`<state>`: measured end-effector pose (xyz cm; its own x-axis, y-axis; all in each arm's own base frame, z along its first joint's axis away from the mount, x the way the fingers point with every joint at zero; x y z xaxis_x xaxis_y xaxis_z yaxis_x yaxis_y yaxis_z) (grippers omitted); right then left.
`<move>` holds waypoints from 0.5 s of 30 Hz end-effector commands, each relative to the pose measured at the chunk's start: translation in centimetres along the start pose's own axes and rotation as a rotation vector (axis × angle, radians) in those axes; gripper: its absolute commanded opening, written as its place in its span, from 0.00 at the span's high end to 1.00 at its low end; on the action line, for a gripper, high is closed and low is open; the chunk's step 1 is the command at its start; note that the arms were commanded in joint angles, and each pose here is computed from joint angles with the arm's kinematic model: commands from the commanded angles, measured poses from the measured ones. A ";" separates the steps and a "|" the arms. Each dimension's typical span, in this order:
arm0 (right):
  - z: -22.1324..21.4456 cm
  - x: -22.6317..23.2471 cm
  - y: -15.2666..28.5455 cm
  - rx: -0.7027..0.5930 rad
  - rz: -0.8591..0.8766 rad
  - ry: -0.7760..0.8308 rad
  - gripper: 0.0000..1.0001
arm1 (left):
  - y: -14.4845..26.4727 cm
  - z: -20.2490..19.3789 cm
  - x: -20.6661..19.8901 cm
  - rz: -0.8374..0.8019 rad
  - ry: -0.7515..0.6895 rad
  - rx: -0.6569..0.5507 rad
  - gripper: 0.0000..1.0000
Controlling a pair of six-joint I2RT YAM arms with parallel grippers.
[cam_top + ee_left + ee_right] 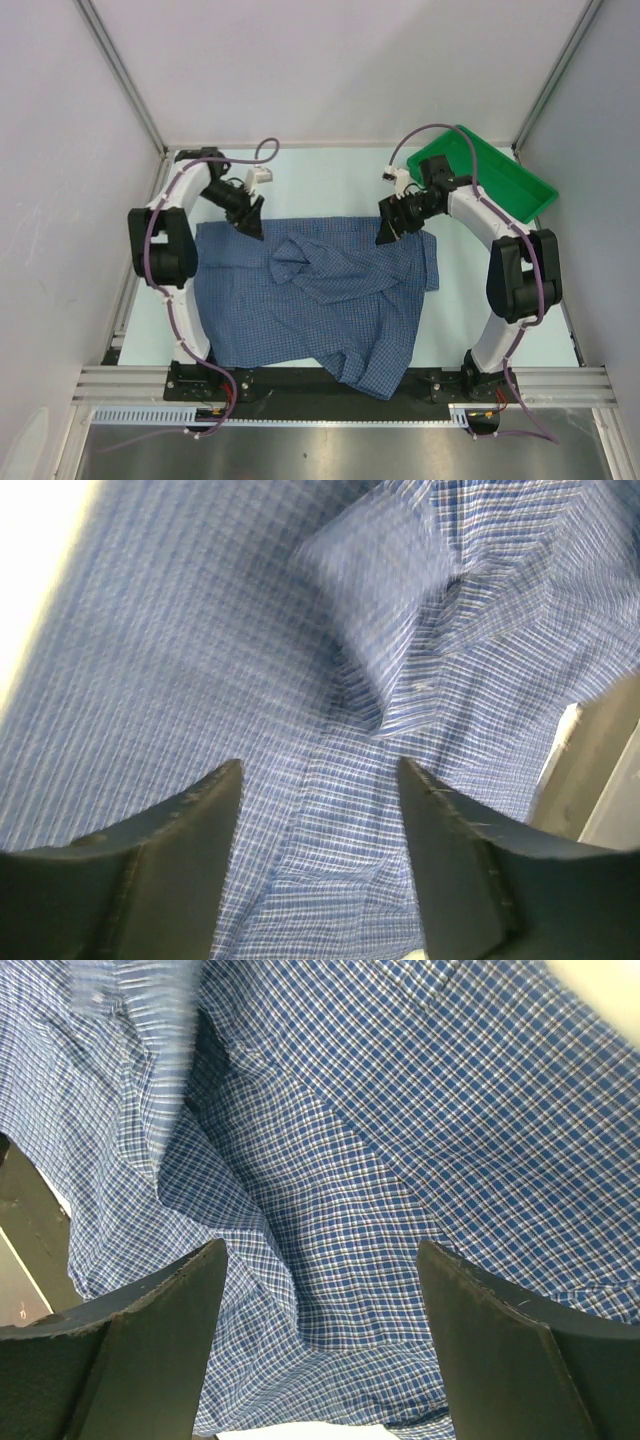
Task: Fold and stack the long sleeve shirts
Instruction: Fold the shirt
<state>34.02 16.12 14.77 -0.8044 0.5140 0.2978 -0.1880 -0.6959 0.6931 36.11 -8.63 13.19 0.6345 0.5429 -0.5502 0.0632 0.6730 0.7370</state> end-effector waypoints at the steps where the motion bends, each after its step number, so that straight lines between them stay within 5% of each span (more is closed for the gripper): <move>1: 0.5 -0.6 -0.4 0.004 -0.007 0.016 0.18 | 2.8 -0.4 0.2 -0.014 0.075 -0.189 0.21; 4: 0.3 -0.4 -1.1 0.009 0.022 -0.005 0.19 | 1.6 -1.6 -0.2 -0.038 0.106 -0.239 0.16; 5: 0.1 -0.5 -1.3 0.013 0.030 -0.016 0.19 | 0.5 -2.6 -0.5 -0.062 0.133 -0.232 0.03; 15: -2.9 0.4 -2.0 0.084 0.072 -0.064 0.21 | -3.3 0.1 0.5 -0.033 0.119 -0.260 0.05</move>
<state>33.70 16.28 12.02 -0.7734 0.5196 0.3631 -0.1204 -0.6829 0.7206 33.81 -8.20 9.19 0.4568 0.5973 -0.6592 -0.0720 0.7634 0.6419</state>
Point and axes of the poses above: each gripper's point midway between its finger pads, its own y axis back along the fingers, its own x axis along the line the jaws close on, z = x × y, the point moved 4 cm from there along y, back along the fingers, and after that the axes turned 12 degrees about y, right-handed, at the moved point
